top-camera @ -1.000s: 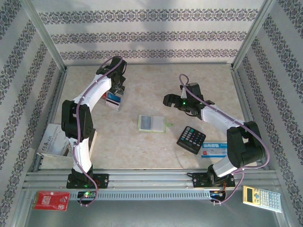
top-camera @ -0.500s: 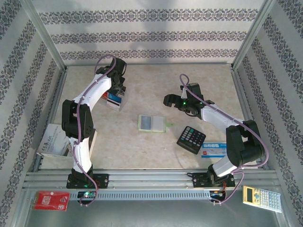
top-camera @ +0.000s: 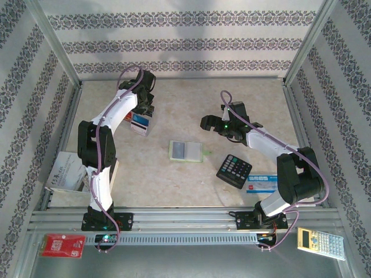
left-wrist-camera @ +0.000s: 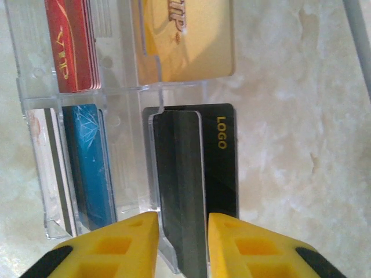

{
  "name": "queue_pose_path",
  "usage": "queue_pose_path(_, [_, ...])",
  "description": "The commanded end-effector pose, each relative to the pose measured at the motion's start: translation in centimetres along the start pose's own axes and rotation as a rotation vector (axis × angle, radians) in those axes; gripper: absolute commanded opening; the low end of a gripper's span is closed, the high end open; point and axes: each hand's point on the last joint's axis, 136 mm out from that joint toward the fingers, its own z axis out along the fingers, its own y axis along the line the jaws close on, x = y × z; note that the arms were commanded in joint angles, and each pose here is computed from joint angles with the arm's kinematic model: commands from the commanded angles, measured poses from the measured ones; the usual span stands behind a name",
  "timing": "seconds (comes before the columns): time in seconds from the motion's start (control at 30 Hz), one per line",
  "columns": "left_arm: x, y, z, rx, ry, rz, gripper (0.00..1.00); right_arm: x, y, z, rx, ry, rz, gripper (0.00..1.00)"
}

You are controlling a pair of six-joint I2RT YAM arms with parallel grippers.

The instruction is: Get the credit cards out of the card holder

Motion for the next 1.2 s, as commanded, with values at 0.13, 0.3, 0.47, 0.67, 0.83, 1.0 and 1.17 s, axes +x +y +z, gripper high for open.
queue_pose_path(0.13, [-1.5,-0.3,-2.2,0.025,-0.038,0.055,0.31,-0.7,0.7,-0.3,-0.025,-0.011,0.013,0.97])
queue_pose_path(0.3, [-1.5,-0.9,-3.7,0.064,-0.045,0.114,0.33,-0.5,0.7,-0.2,-0.023,-0.007,0.009,0.97])
queue_pose_path(0.47, [-1.1,-0.9,-5.6,0.126,-0.059,0.24,0.36,-0.1,1.1,-0.2,-0.021,-0.001,-0.001,0.97])
queue_pose_path(0.67, [-0.6,0.8,-7.1,0.201,-0.085,0.437,0.49,0.9,2.2,0.1,-0.021,0.014,-0.025,0.97])
queue_pose_path(0.83, [-0.2,2.6,-7.8,0.245,-0.114,0.593,0.65,2.2,3.5,0.2,-0.013,0.022,-0.058,0.97])
queue_pose_path(1.0, [0.5,4.4,-8.3,0.304,-0.147,0.701,0.82,3.9,4.9,0.3,0.009,0.029,-0.1,0.98])
queue_pose_path(1.17, [1.1,6.0,-8.9,0.366,-0.17,0.779,0.97,6.2,5.6,1.1,0.042,0.052,-0.114,0.98])
